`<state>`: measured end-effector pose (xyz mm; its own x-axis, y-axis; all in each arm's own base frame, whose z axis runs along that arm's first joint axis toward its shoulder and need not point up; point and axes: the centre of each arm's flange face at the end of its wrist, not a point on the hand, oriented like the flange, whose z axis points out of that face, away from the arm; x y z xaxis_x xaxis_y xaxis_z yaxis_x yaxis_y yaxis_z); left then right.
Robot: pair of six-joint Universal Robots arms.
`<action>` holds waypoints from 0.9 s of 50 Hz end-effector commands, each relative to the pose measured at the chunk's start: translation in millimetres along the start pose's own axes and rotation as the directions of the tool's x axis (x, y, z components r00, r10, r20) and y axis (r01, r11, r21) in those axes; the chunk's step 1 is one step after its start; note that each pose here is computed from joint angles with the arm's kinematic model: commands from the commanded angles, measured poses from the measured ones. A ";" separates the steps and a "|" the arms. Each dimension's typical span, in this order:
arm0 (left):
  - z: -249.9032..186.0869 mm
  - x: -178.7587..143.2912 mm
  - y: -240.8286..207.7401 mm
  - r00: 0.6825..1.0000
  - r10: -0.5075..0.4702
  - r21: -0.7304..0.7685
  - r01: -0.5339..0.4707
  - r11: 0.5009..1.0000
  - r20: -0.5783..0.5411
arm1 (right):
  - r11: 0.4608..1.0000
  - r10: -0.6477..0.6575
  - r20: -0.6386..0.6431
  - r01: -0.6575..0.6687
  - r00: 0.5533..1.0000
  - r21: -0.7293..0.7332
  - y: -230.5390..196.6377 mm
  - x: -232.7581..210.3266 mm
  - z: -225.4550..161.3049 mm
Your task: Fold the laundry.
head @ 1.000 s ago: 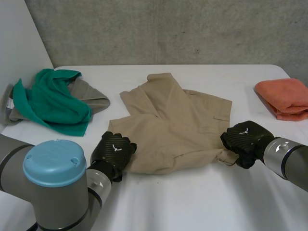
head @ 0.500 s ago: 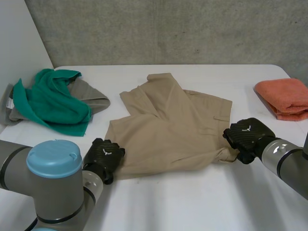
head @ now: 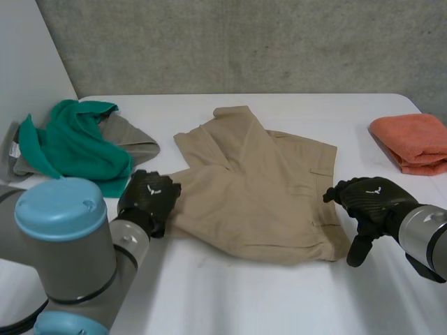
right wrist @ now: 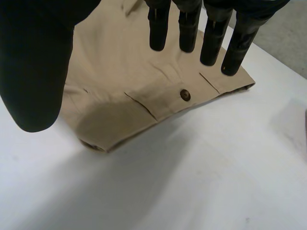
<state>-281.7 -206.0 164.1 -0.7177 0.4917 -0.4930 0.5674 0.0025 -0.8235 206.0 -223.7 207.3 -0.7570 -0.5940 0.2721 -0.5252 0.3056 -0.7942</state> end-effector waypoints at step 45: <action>-95.1 29.2 18.6 0.950 0.041 -0.250 -0.123 0.960 -0.310 | 0.947 -0.317 -0.109 0.320 0.942 0.011 20.7 -32.6 -0.8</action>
<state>-255.0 -143.3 168.6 -0.6239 0.6576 -0.4223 0.6715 0.1746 -0.7202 220.8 -205.5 185.2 -0.6445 -0.5173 0.5630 -0.6890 0.0737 -0.7210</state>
